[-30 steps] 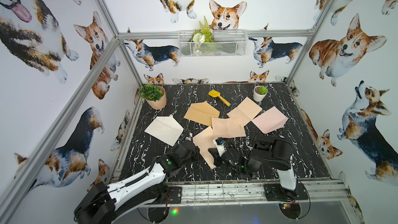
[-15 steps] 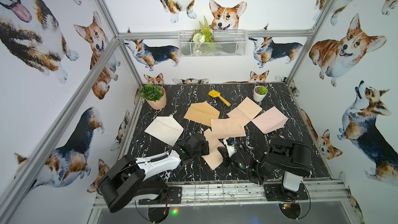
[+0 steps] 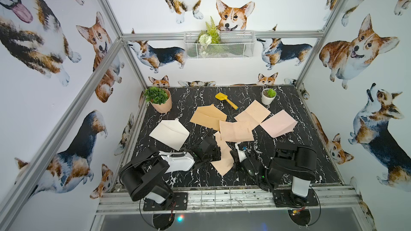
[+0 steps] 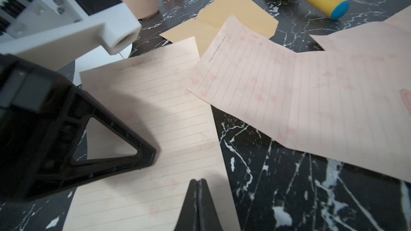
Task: Take the letter paper out of the envelope
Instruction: Move the letter paper to the center of the board.
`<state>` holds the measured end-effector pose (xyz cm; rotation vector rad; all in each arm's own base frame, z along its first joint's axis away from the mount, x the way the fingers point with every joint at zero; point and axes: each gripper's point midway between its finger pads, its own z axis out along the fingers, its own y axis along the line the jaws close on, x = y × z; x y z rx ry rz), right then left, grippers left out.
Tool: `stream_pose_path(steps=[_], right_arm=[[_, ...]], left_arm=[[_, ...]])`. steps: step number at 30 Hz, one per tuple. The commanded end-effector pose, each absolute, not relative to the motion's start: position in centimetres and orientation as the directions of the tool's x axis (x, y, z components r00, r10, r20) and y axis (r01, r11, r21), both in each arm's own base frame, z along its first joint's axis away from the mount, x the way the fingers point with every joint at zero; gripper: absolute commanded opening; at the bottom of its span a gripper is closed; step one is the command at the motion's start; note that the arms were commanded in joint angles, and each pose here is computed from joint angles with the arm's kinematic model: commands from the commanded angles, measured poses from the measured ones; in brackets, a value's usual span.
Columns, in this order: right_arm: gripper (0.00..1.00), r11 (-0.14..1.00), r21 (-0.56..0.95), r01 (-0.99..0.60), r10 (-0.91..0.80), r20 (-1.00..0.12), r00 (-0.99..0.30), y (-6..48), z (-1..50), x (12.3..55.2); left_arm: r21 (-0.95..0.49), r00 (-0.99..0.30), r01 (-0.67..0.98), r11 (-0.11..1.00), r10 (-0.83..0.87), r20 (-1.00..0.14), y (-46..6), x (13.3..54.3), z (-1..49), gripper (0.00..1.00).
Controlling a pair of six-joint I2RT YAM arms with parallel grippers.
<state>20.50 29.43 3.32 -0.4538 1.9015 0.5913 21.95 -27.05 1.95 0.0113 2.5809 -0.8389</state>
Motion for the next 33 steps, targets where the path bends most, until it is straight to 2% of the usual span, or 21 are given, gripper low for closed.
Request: stream_pose_path(steps=[1, 18, 33], right_arm=[[0.0, 0.819, 0.212, -0.533, 0.007, -0.933, -0.36, 29.2, 4.2, 21.0], [0.0, 0.827, 0.212, -0.521, 0.009, -0.931, -0.365, 29.1, 4.0, 21.1], [0.0, 0.831, 0.209, -0.516, 0.007, -0.93, -0.366, 29.0, 3.8, 21.2]], left_arm=[[-0.552, -0.912, 0.123, 0.824, -0.126, -0.391, -26.6, 21.7, 1.6, 0.0], [-0.416, -0.884, 0.096, 0.904, -0.114, -0.453, -21.8, 21.3, 1.6, 0.0], [-0.421, -0.875, 0.018, 0.907, -0.19, -0.446, -17.4, 21.6, 1.7, 0.0]])
